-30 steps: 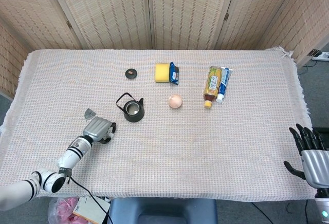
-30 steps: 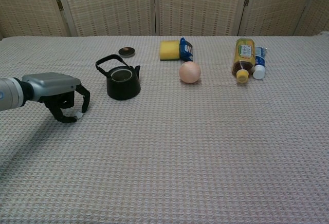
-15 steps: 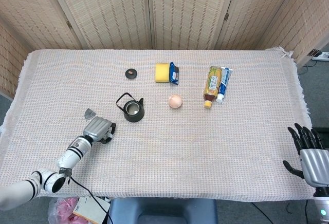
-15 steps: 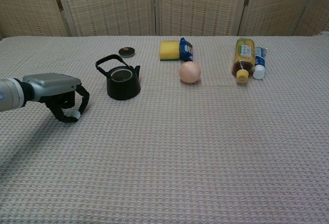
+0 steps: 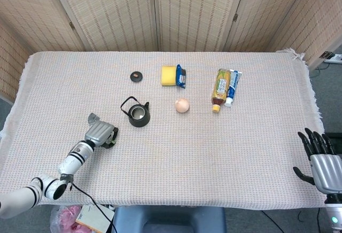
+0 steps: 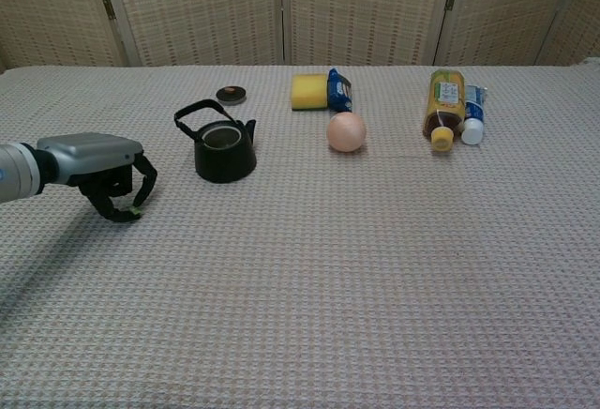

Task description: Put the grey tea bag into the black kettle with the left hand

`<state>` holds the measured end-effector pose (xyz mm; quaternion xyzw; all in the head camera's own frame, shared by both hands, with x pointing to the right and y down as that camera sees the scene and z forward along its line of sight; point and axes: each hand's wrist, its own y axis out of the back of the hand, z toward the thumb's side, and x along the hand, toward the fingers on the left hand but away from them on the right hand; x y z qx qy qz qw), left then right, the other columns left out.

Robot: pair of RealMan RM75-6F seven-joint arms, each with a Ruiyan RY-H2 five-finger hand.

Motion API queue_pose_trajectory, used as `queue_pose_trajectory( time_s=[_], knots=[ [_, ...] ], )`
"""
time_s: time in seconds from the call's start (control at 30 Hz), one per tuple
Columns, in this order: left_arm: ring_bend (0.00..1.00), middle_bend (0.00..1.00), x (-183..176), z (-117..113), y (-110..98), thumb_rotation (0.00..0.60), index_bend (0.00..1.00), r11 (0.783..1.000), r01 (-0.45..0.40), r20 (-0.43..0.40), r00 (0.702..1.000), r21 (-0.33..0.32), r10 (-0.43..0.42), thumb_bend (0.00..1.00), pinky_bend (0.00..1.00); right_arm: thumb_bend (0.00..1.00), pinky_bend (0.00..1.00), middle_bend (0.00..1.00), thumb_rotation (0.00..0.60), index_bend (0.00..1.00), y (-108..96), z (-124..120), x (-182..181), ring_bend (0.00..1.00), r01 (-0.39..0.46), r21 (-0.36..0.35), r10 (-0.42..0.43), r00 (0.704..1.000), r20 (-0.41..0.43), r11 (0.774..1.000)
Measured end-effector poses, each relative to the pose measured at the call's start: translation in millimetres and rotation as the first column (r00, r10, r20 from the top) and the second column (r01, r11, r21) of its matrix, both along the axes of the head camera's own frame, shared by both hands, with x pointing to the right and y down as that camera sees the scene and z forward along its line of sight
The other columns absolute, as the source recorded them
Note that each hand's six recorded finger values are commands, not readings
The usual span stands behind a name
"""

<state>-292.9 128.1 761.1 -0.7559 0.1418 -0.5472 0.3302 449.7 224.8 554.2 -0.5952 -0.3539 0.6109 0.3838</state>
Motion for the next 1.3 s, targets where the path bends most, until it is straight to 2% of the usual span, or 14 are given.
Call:
queue_pose_trajectory(
  time_s=[0.3,0.77,1.07,1.3],
  knots=[
    [1.0,1.0,-4,2,-1,0.6,0.67,1.0,0.007,0.008,1.0,0.0,-0.007,0.48,1.0,0.14,0.0,0.0,0.6,0.0,0,2,0,0.0,0.0,-0.006,0.0,1.0,-0.006,1.0],
    [1.0,1.0,-4,-6,-6,0.6,0.66,1.0,0.011,0.0,1.0,0.029,-0.011,0.48,1.0,0.14,0.0,0.0,0.6,0.0,0,3,-1,0.0,0.007,-0.012,-0.007,1.0,-0.004,1.0],
    [1.0,1.0,10,-38,-19,0.6,0.66,0.993,-0.035,-0.016,0.999,0.11,0.037,0.48,1.0,0.14,0.0,0.0,0.6,0.0,2,-5,-4,0.0,0.019,0.005,-0.019,1.0,0.022,1.0],
    [1.0,1.0,37,-86,-47,0.6,0.66,0.972,-0.079,-0.004,0.997,0.221,0.082,0.48,1.0,0.14,0.0,0.0,0.6,0.0,2,-10,-2,0.0,0.016,0.011,-0.017,0.999,0.046,1.0]
  ],
)
